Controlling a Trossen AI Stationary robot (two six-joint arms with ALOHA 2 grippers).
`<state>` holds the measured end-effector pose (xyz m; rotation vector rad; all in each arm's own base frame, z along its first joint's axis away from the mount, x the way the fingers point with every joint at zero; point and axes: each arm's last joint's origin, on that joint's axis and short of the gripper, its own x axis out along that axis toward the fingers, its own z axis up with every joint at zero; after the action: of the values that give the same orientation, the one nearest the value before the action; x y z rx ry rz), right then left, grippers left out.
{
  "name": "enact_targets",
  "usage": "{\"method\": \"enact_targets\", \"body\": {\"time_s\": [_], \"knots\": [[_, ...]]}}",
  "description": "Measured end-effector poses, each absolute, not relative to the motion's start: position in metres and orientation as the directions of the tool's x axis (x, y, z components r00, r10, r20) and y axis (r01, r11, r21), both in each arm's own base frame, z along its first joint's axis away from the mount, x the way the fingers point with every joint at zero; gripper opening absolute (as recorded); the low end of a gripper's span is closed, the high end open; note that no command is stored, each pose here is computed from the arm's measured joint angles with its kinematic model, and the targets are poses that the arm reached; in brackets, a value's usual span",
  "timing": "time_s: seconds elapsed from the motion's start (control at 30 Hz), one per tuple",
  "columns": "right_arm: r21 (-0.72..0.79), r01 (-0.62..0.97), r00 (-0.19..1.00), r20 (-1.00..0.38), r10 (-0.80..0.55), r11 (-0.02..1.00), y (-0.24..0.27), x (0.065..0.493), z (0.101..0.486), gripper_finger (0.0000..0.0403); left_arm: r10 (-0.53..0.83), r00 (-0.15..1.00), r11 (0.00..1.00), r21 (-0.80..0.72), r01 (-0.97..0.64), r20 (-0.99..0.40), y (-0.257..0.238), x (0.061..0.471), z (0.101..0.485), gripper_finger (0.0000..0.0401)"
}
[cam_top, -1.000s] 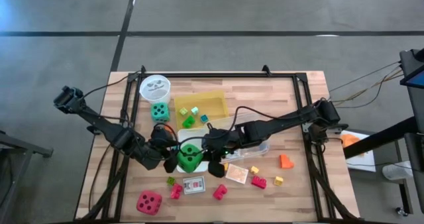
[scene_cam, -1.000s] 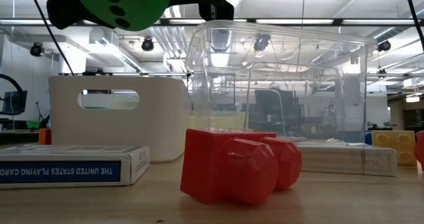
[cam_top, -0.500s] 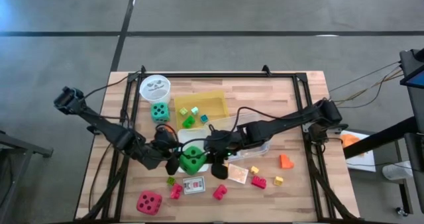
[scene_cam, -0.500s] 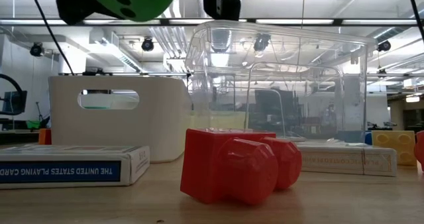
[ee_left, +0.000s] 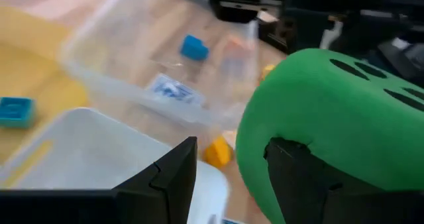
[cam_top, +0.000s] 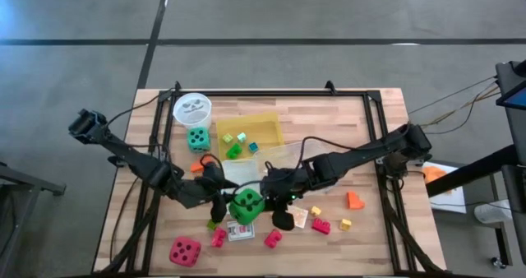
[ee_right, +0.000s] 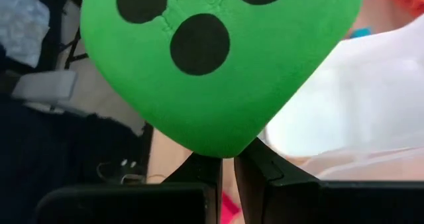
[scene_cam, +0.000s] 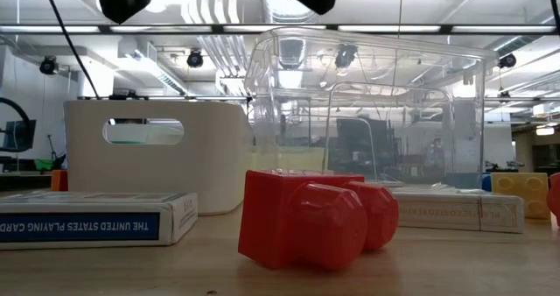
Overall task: Pick & Place Toys
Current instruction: Put the green dice into the white bin
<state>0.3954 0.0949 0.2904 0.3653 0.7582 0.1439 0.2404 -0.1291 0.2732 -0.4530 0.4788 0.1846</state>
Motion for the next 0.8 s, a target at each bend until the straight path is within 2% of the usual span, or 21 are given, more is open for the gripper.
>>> {"method": "enact_targets", "body": {"time_s": [0.37,0.57,0.67,0.8], "knots": [[0.391,-0.008,0.628,-0.714,0.308,0.92,0.127,0.38,0.281,0.0017,-0.023,0.848,0.924,-0.335,-0.184,-0.529,-0.165,0.277,0.256,0.0187],[0.347,0.045,0.597,-0.761,0.254,0.937,0.142,0.37,0.273,0.0017,-0.017,0.825,0.938,-0.295,-0.182,-0.564,-0.176,0.291,0.25,0.0187],[0.335,0.093,0.582,-0.783,0.222,0.938,0.144,0.366,0.266,0.0016,-0.059,0.814,0.939,-0.309,-0.152,-0.577,-0.183,0.298,0.247,0.0187],[0.333,0.186,0.618,-0.771,0.153,0.924,0.14,0.368,0.257,0.0014,-0.094,0.822,0.938,-0.328,-0.116,-0.561,-0.193,0.312,0.247,0.0187]]}}
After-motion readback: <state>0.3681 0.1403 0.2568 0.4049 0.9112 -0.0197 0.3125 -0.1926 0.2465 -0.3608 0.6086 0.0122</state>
